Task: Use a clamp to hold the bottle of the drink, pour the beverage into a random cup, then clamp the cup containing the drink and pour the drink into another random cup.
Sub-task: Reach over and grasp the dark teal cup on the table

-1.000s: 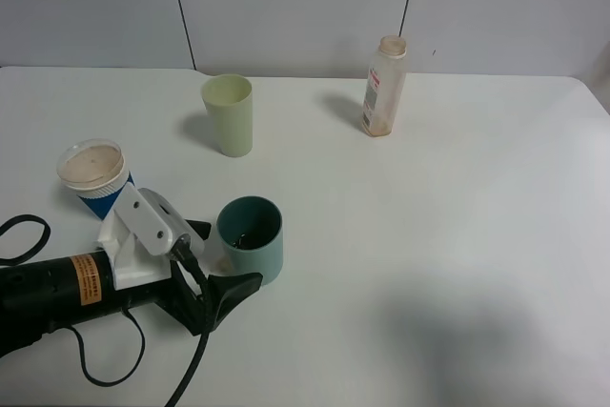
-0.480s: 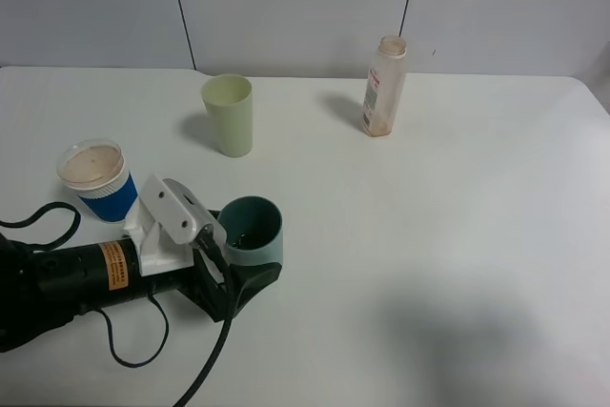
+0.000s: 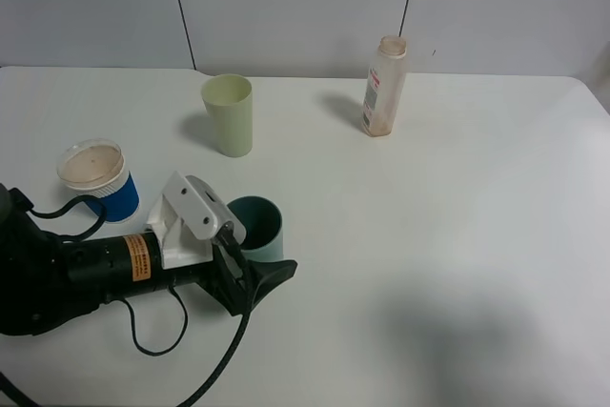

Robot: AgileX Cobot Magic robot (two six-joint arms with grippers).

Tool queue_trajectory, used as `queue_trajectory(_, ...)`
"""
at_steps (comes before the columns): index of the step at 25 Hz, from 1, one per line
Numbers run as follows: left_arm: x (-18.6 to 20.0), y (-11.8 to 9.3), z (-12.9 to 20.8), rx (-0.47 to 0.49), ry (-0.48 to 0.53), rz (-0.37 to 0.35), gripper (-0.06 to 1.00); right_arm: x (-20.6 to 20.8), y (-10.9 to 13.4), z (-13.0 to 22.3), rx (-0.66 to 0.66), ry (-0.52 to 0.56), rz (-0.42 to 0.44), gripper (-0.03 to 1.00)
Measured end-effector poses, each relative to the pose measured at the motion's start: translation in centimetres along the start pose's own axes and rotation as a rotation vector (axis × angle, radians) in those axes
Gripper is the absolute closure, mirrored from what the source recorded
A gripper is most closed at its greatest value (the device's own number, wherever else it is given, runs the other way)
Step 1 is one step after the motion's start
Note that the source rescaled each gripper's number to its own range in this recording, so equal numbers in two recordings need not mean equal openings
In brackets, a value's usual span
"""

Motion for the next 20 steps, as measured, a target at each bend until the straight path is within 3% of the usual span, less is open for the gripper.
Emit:
queue_trajectory(10, -0.05, 0.04, 0.09, 0.001, 0.003, 0.000, -0.06, 0.00, 0.00, 0.00, 0.000, 0.000, 0.000, -0.03)
queue_trajectory(12, -0.08, 0.08, 0.23, 0.002, 0.007, -0.002, 0.08, 0.00, 0.00, 0.00, 0.000, 0.000, 0.000, -0.03)
queue_trajectory(17, -0.09, -0.06, 0.28, -0.001, 0.010, 0.007, 0.94, 0.00, 0.00, 0.00, 0.000, 0.000, 0.000, -0.03)
queue_trajectory(20, -0.08, -0.29, 0.38, -0.007, 0.016, 0.021, 0.93, 0.00, 0.00, 0.00, 0.000, 0.000, 0.000, -0.03)
Point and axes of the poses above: a point on each arm's last joint axis where the gripper is mounted, x pointing back along that axis away from the gripper, y along the wrist's bending axis when the last joint is at zero, z = x × y, the point moved 8 cm from there along -x, pointing out along that axis toward the gripper, and after that the axes turned 13 degrees about x, right-handed, at the moved point
